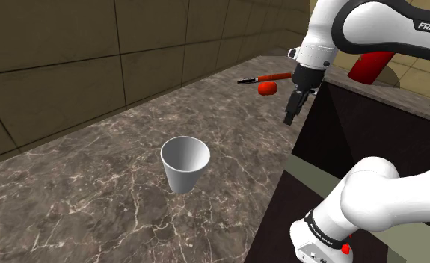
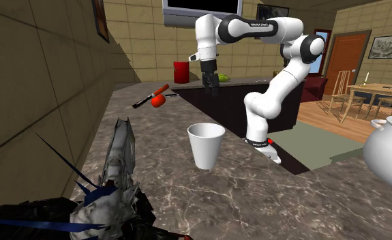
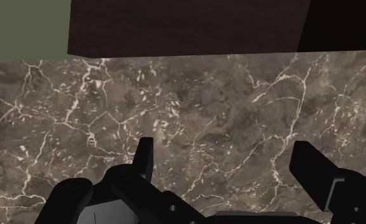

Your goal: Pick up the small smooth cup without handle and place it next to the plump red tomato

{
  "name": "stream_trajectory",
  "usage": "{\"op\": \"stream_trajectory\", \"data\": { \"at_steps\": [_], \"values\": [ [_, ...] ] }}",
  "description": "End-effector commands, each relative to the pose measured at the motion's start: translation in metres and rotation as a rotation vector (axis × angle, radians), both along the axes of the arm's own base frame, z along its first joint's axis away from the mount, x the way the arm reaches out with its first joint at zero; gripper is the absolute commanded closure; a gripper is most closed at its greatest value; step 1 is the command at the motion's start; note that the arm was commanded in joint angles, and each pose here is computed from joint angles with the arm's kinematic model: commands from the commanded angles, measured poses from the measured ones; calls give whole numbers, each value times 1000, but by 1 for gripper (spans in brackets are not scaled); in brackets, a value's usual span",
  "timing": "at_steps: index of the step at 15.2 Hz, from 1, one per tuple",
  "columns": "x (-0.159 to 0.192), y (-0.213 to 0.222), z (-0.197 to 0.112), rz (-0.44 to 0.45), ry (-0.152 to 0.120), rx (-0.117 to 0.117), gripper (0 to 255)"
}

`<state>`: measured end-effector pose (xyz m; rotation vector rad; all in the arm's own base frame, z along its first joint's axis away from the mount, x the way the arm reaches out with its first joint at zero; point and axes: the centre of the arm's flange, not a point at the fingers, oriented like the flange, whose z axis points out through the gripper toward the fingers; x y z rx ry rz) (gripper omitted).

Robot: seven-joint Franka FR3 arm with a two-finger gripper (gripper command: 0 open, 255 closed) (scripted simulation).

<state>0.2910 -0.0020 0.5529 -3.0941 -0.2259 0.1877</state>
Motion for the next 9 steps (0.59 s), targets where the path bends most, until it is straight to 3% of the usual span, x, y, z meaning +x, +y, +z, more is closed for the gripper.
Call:
{"op": "stream_trajectory", "data": {
  "at_steps": [1,9],
  "values": [
    [0,0,0,0,0,0,0],
    [32,88,-19,-27,-12,63,0]
  ]
}}
